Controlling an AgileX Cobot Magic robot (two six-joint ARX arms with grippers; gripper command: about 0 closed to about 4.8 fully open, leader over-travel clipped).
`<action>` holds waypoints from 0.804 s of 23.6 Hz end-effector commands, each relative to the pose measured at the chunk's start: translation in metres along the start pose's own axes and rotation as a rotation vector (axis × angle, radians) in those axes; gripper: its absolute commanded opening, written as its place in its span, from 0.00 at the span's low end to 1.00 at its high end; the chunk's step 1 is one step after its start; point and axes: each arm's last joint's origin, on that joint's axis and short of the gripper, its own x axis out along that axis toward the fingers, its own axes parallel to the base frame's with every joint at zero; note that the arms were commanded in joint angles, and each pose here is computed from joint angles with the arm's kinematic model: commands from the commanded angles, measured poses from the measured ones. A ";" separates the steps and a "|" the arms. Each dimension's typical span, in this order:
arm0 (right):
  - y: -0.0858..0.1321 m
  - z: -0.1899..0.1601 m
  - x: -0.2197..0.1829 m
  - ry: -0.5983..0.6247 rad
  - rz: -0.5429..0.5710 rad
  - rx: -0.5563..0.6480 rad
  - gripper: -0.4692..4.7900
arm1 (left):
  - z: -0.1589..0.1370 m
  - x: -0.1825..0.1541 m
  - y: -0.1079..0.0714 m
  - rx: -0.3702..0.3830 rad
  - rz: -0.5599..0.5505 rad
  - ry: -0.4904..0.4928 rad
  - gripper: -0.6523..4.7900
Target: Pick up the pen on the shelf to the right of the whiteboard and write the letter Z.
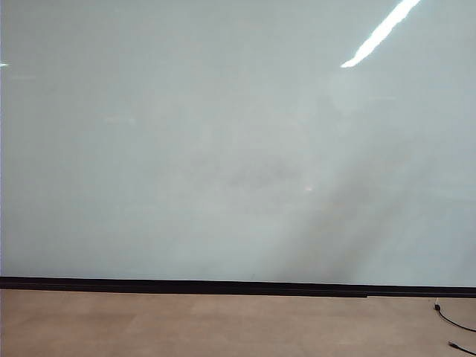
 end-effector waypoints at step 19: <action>-0.010 -0.006 -0.002 0.071 -0.359 -0.011 0.07 | 0.002 0.000 0.000 0.005 -0.001 -0.013 0.11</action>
